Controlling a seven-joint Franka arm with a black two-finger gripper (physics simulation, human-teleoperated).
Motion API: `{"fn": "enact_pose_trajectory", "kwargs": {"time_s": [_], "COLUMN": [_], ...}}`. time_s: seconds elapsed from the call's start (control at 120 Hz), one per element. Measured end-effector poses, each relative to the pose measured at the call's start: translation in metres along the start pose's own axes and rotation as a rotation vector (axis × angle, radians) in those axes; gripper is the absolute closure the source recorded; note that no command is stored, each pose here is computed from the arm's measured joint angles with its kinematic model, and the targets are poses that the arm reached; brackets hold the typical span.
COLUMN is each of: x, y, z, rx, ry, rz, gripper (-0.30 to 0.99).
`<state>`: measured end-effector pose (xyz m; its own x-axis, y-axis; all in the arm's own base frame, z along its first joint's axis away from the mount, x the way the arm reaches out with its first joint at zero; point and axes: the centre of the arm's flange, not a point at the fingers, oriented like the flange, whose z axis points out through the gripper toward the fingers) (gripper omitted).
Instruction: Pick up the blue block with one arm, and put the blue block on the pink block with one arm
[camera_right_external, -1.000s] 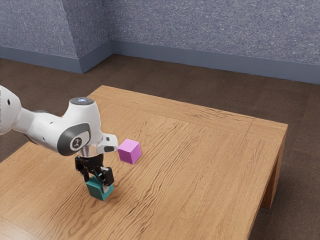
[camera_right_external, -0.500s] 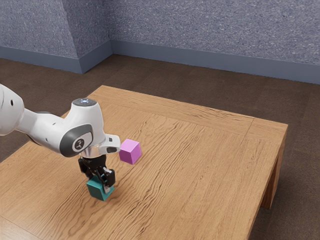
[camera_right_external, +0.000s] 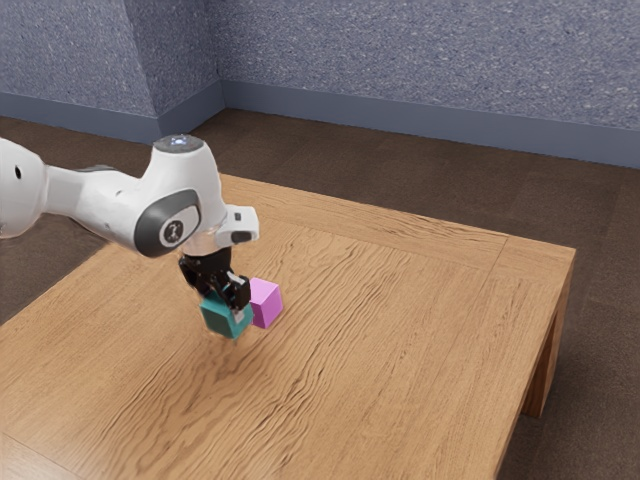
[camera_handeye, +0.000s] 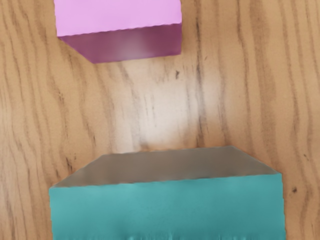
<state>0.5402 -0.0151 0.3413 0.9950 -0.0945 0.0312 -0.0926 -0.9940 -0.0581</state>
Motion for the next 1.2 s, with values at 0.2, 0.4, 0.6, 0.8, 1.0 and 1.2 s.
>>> {"fn": "enact_pose_trajectory", "kwargs": {"time_s": [0.2,0.4,0.6,0.8,1.0,1.2], "x": [0.065,0.083,0.088,0.096,0.098,0.098], "y": [-0.004,-0.015,-0.016,-0.02,-0.019,-0.033], "z": [-0.045,-0.024,-0.02,-0.032,-0.026,-0.025], "rx": [0.008,-0.008,-0.026,-0.061,-0.093,-0.099], "ry": [0.022,-0.074,-0.109,-0.086,-0.086,-0.081], "rz": [-0.005,-0.027,-0.023,-0.024,-0.015,-0.009], "gripper": [0.36,0.34,0.32,0.32,0.31,0.31]}}
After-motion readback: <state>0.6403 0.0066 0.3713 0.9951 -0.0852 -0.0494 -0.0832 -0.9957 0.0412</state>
